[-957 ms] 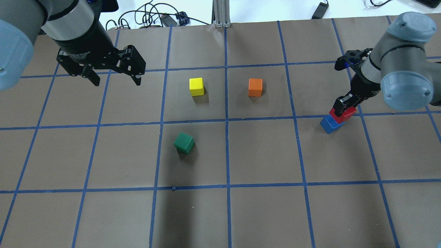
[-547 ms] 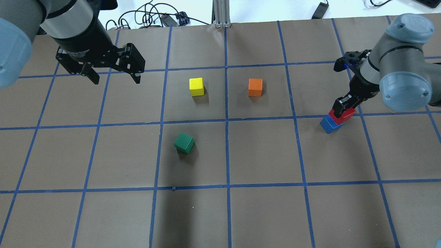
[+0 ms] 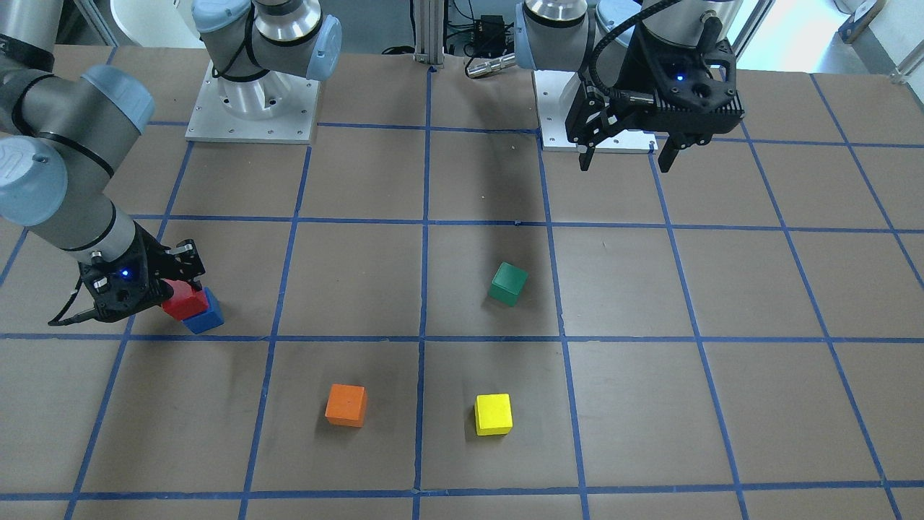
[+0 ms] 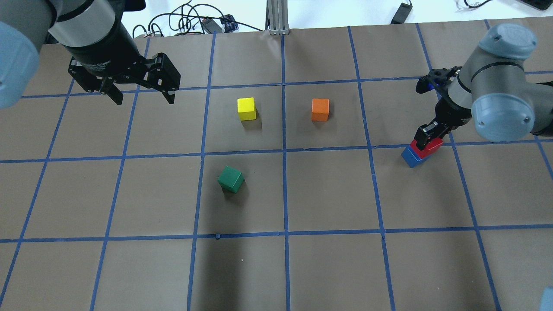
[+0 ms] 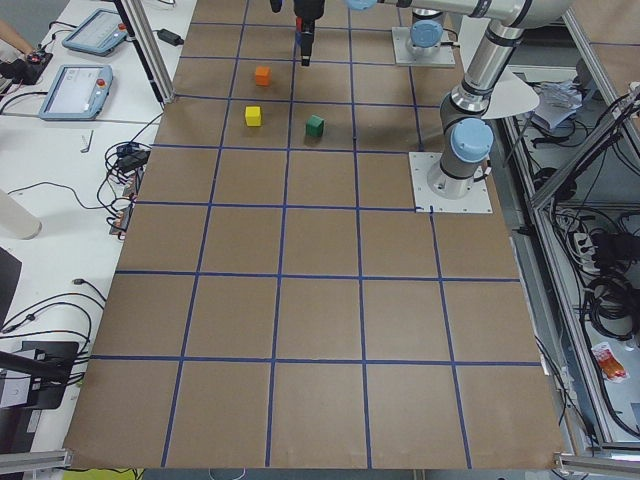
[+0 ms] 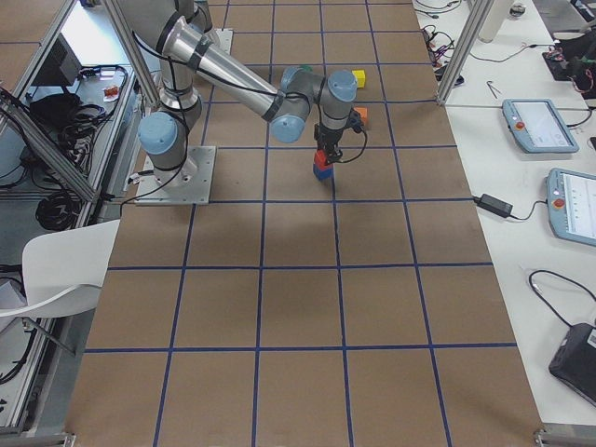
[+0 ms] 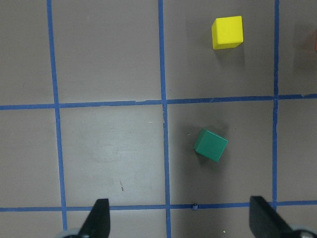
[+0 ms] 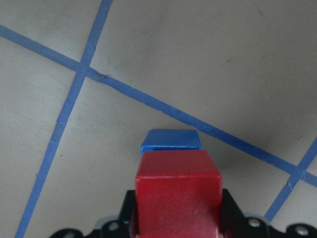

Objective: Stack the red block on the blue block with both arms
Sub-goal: 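Lower the red cube onto the blue cube with the right gripper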

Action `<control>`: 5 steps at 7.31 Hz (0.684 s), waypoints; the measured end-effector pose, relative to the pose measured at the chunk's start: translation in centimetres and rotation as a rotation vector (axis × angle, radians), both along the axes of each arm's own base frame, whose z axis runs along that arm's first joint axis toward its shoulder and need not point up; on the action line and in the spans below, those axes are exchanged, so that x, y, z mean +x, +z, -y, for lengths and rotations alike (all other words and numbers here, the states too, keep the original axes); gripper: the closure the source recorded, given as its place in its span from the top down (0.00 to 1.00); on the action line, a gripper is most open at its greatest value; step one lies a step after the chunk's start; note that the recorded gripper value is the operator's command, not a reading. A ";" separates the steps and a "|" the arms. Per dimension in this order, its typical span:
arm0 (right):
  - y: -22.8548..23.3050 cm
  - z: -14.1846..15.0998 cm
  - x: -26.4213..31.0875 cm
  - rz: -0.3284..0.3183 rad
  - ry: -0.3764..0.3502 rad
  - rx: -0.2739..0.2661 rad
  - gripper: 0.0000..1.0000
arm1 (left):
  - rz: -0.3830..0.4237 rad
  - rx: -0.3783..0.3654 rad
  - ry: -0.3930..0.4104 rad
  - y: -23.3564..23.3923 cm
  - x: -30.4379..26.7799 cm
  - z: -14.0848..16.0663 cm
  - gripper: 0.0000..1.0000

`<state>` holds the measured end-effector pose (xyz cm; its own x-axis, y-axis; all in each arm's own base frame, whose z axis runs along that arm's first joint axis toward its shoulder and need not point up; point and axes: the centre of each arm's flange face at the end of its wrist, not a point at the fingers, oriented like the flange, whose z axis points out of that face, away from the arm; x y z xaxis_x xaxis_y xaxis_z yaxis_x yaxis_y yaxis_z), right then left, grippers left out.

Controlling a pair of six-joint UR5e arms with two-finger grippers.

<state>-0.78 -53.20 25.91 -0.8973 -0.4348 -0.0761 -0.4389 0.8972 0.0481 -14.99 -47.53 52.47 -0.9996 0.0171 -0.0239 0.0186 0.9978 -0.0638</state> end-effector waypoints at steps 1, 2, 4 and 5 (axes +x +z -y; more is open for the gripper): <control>-0.1 0.0 0.0 0.000 0.000 0.001 0.32 | -0.001 0.002 0.000 -0.1 0.0 0.0 1.00; -0.1 0.0 0.0 0.001 0.000 0.001 0.35 | -0.002 0.001 0.001 -0.1 0.0 0.1 1.00; -0.3 0.0 0.1 0.001 0.000 0.004 0.68 | -0.003 0.000 0.000 -0.2 -0.1 0.2 1.00; -0.3 0.0 0.1 0.001 0.000 0.004 0.91 | -0.004 0.001 -0.001 -0.3 -0.1 0.2 1.00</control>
